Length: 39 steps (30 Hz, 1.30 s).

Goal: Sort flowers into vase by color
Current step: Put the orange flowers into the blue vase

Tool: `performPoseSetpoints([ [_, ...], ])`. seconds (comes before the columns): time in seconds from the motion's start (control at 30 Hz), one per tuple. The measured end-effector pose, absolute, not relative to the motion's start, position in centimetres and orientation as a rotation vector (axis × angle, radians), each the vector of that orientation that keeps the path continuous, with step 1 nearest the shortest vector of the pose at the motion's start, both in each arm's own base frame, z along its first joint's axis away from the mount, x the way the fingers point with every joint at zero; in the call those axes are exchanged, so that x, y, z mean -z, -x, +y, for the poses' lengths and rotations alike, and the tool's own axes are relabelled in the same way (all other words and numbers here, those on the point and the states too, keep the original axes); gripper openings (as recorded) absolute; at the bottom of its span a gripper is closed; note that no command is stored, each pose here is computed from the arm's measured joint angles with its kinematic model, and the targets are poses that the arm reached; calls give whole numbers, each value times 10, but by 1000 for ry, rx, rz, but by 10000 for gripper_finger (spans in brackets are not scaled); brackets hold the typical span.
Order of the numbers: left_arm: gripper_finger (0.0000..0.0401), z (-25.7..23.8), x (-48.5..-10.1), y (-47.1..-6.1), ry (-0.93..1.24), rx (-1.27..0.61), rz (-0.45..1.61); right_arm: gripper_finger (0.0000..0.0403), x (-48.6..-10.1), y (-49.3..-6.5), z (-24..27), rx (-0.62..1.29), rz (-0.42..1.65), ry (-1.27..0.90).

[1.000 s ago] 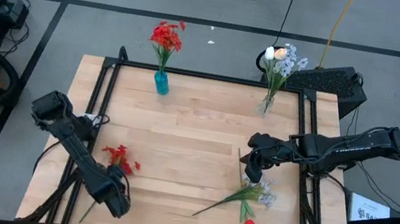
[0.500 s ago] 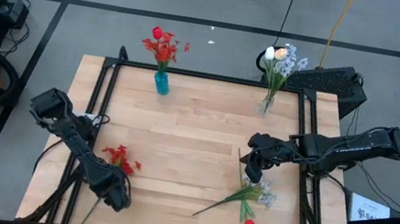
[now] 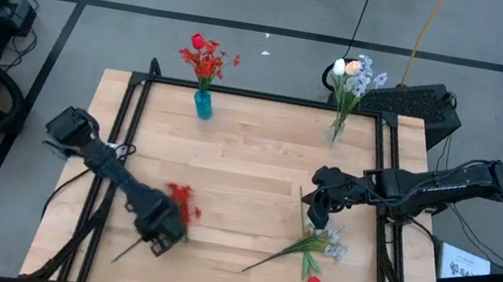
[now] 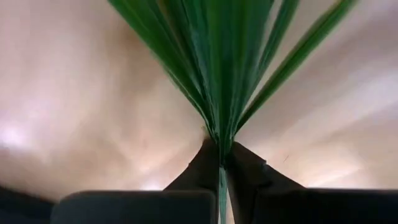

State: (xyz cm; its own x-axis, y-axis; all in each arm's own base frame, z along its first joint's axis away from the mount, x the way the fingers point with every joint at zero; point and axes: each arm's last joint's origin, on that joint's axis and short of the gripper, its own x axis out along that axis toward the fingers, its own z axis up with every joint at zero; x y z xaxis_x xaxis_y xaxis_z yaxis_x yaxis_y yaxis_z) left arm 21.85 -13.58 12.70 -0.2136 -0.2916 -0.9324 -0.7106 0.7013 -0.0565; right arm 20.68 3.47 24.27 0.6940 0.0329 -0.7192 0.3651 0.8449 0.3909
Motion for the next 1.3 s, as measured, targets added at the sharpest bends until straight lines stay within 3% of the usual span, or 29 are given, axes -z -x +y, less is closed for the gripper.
performPoseSetpoints([
  [0.13, 15, -104, -135, -249, 764, -432, 1651, 4, -243, -207, 34, 215, 781, -540],
  [0.27, 14, -65, -163, -295, 557, -437, 1248, 4, -243, -207, 33, 239, 769, -542],
  [0.43, 13, -20, -230, -344, 262, -291, 697, 4, -244, -208, 32, 277, 747, -568],
  [0.53, 13, 17, -282, -353, 134, -241, 374, 4, -244, -208, 32, 293, 740, -590],
  [0.67, 13, 68, -331, -325, 74, -223, 173, 4, -244, -208, 31, 350, 714, -620],
  [0.83, 13, 121, -376, -254, 63, -269, 52, 4, -244, -208, 29, 415, 680, -658],
  [1.07, 12, 137, -406, -168, -57, -465, 19, 4, -245, -208, 27, 482, 637, -694],
  [1.3, 12, 146, -421, -112, -90, -709, -30, 4, -245, -209, 21, 514, 623, -725],
])
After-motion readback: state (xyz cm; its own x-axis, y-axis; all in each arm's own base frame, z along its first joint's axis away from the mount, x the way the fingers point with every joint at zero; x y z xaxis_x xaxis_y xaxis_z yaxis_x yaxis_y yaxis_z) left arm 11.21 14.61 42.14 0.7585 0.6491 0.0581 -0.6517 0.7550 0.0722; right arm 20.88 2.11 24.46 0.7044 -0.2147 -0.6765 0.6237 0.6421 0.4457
